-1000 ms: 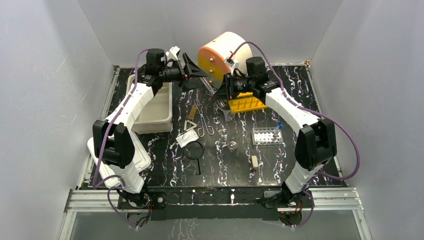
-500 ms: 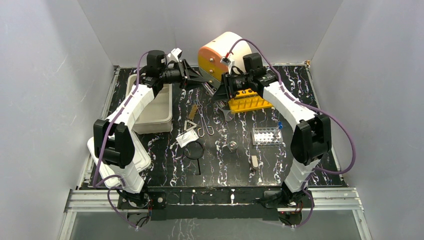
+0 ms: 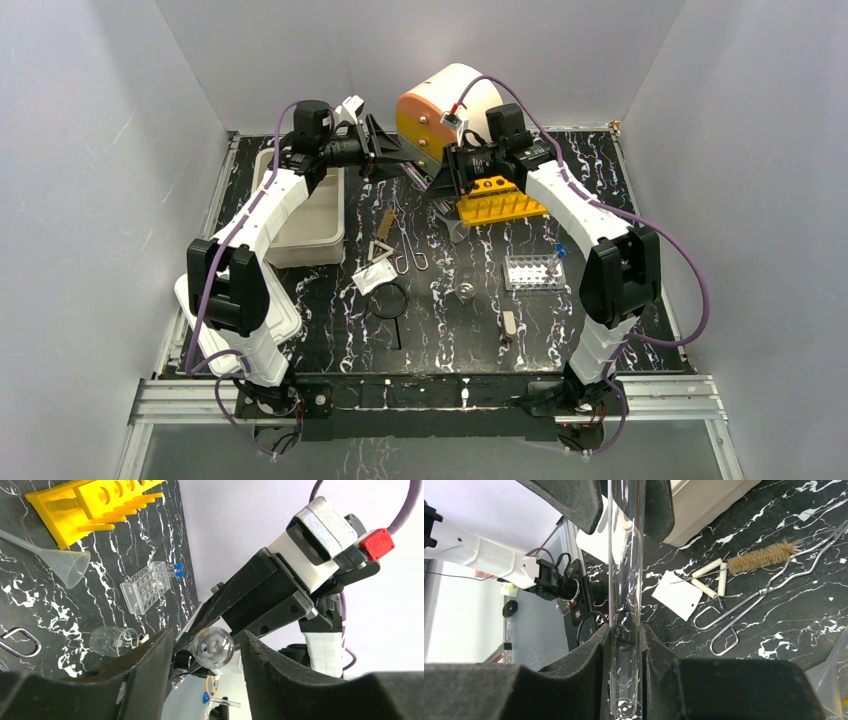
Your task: Organize the chemistry lab equipment
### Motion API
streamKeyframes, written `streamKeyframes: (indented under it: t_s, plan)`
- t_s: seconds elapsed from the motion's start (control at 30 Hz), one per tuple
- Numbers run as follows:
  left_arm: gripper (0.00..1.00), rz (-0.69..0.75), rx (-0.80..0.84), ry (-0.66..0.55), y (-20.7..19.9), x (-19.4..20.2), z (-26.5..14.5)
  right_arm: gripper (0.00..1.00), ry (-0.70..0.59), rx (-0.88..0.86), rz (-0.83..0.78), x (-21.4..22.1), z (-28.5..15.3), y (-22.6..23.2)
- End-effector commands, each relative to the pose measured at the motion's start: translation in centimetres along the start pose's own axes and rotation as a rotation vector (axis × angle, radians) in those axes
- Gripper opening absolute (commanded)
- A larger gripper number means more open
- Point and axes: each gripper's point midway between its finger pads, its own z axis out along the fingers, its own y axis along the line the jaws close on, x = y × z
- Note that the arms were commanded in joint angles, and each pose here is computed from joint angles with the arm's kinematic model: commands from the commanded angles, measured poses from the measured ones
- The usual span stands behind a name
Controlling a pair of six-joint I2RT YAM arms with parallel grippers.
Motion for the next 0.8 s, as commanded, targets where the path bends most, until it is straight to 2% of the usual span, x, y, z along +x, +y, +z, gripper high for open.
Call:
streamKeyframes:
  t_s: [0.0,0.07,0.27,0.47,0.63,0.7,0.73,0.77]
  plan:
    - [0.55,0.032,0.036,-0.002,-1.9,0.0,-0.7,0.28,-0.015,-0.063,-0.064,-1.5,-0.3,1.6]
    - [0.54,0.031,0.038,-0.005,-1.8,-0.2,-0.6,0.27,-0.015,-0.065,-0.065,-1.5,-0.3,1.6]
    - [0.41,0.032,0.034,-0.008,-1.6,-0.2,-0.6,0.28,-0.003,-0.079,-0.056,-1.3,-0.2,1.6]
    - [0.2,0.04,0.038,-0.011,-1.6,-0.2,-0.6,0.28,0.002,-0.068,-0.063,-1.5,-0.2,1.5]
    - [0.11,0.055,0.044,-0.037,-2.2,-0.3,-0.9,0.32,-0.041,-0.051,-0.038,-2.7,-0.1,1.4]
    - [0.1,0.036,0.052,-0.058,-2.8,-0.5,-1.2,0.48,-0.098,-0.04,0.029,-3.2,-0.3,1.5]
    - [0.1,0.049,0.074,-0.074,-3.6,-1.0,-1.2,0.7,-0.181,-0.041,0.06,-4.4,-1.1,2.2]
    - [0.09,0.04,0.079,-0.075,-3.7,-1.1,-1.1,0.78,-0.237,-0.038,0.062,-4.8,-1.3,2.3]
